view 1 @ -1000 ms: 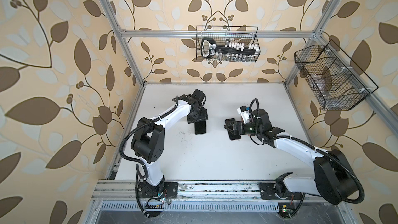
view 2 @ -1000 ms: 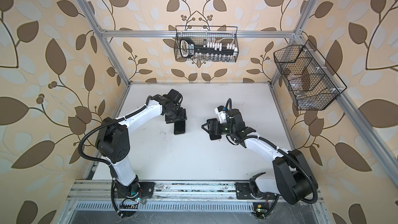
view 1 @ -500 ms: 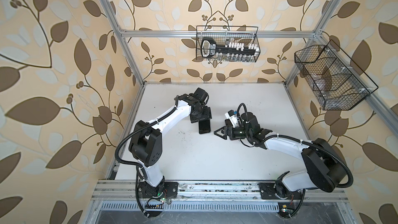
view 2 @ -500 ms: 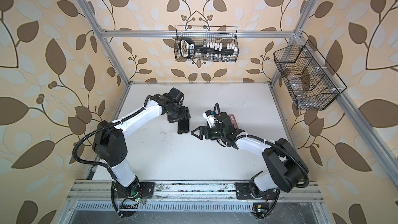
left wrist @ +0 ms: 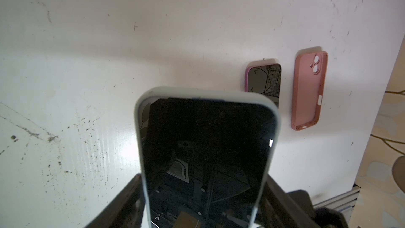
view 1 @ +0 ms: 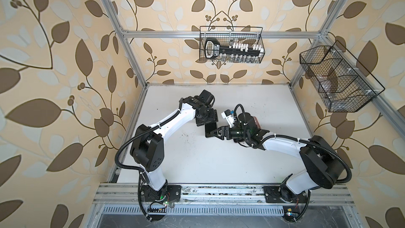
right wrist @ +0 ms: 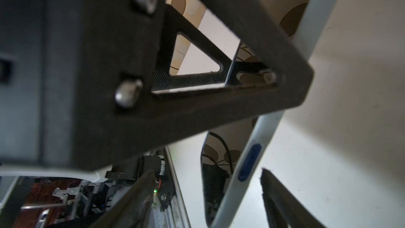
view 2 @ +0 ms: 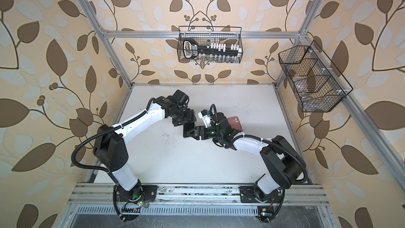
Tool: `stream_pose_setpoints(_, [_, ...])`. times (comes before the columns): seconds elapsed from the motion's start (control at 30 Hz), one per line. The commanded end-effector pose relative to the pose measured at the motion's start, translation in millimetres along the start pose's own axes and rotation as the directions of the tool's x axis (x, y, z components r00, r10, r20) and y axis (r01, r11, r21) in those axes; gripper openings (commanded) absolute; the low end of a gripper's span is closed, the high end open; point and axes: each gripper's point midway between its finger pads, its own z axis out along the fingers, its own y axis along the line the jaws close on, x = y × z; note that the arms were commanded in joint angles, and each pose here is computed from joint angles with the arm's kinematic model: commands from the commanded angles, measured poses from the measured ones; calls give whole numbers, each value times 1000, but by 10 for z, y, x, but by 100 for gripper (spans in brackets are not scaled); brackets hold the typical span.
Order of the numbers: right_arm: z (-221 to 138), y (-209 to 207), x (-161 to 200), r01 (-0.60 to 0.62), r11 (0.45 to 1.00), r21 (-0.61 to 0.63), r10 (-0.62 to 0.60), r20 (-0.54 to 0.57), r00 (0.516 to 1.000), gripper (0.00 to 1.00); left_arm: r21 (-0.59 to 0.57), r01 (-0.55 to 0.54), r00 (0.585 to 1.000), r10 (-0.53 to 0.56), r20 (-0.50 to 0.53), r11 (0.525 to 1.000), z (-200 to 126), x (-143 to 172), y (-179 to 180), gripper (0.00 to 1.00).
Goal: Take the phone out of the phone case
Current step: Pass the phone.
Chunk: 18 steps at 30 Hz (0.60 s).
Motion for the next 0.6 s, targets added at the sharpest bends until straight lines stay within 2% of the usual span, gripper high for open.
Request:
stream_pose_setpoints(0.0, [55, 96, -138, 6, 1000, -23, -5, 38, 999, 59, 107, -21, 997, 12, 81, 994, -398, -110, -290, 40])
stream_pose_setpoints(0.07, [57, 79, -133, 2, 1000, -15, -1, 41, 999, 51, 109, -21, 996, 12, 85, 994, -415, -115, -293, 40])
stream_pose_setpoints(0.37, [28, 73, -140, -4, 1000, -5, 5, 53, 999, 26, 117, -21, 996, 11, 89, 993, -435, -115, -307, 40])
stream_pose_setpoints(0.57, [14, 93, -145, -26, 1000, -18, 27, 61, 998, 18, 128, -21, 995, 9, 99, 991, -466, -121, -321, 40])
